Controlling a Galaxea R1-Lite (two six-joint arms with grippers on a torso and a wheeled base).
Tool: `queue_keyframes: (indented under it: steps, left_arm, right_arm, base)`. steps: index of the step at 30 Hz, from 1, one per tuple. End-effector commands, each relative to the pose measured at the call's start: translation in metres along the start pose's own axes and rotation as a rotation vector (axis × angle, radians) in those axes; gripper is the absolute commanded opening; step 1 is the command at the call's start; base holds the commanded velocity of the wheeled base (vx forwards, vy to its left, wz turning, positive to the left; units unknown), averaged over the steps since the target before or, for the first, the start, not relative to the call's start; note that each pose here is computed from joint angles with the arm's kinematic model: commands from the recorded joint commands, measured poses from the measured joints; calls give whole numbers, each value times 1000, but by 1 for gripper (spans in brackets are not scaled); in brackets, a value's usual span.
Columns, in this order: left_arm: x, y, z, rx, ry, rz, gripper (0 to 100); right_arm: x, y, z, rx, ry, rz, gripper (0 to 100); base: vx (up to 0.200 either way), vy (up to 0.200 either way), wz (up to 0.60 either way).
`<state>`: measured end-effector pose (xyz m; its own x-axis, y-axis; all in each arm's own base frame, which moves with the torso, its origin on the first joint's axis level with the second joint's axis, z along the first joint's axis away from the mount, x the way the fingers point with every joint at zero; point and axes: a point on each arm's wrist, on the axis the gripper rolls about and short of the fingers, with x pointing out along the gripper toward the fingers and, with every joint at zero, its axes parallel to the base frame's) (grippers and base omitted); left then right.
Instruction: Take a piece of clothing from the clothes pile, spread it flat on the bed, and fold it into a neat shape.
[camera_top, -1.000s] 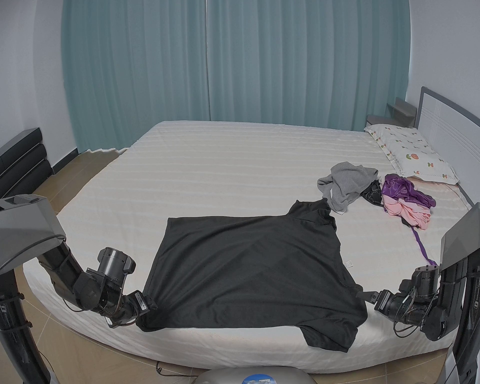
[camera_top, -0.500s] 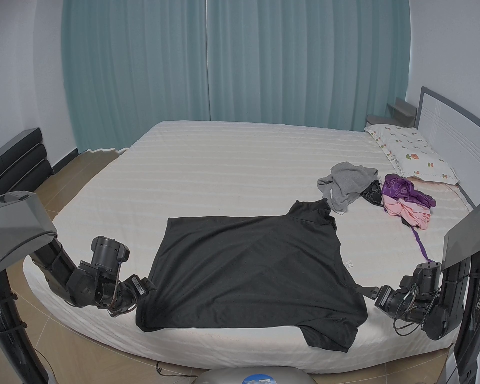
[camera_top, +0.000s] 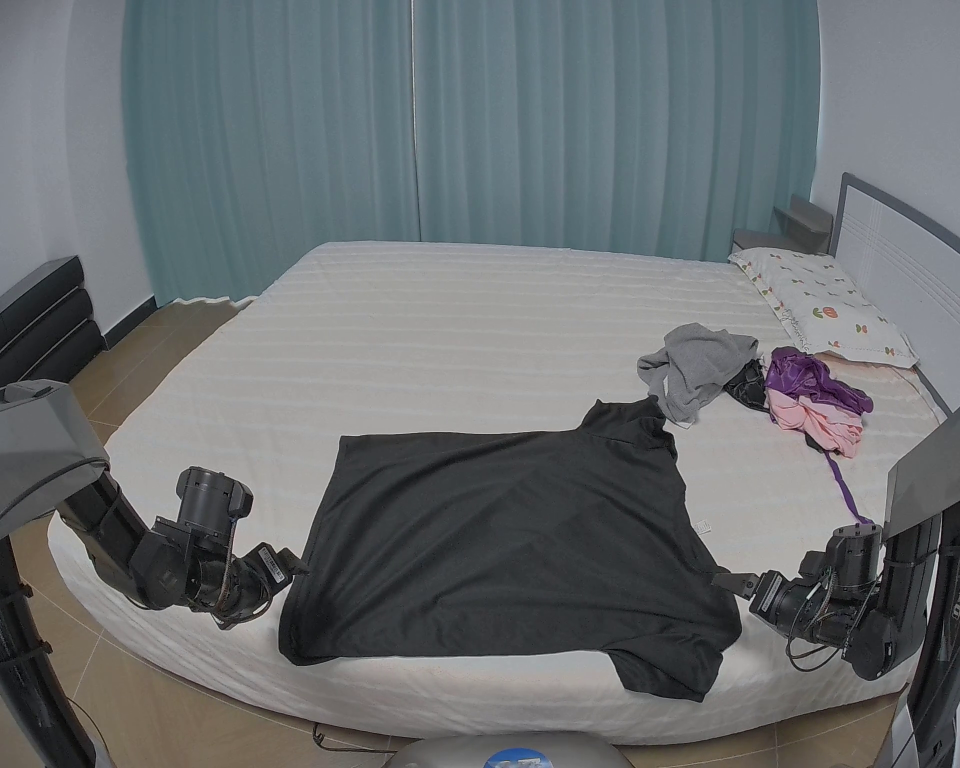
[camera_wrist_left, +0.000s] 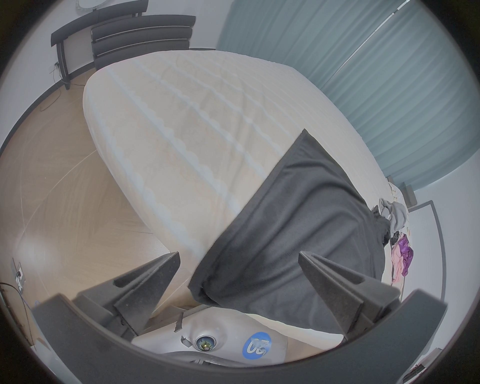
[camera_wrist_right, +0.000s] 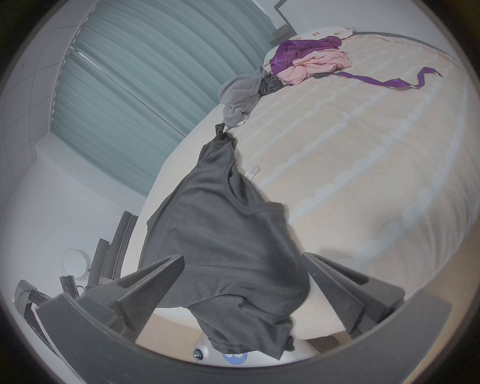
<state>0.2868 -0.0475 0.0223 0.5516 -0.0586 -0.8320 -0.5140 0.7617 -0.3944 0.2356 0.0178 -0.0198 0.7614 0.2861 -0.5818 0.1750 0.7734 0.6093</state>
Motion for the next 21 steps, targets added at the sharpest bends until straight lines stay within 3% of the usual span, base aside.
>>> queue_keyframes:
  steps: [1,6,11,21]
  left_arm:
    - [-1,0,0,-2,-2,-3,100]
    - [-1,-1,0,0,0,-7,100]
    - [-7,0,5,-19,37,-73,100]
    - [-6,0,4,-14,31,-88,100]
  right_arm:
    - [0,0,1,-3,-7,7,100]
    - [0,0,1,1,-7,7,100]
    - [0,1,1,19,-11,9,100]
    - [2,1,2,24,-15,12,100]
  base:
    - [0,0,0]
    - [0,0,0]
    - [0,0,0]
    - [0,0,0]
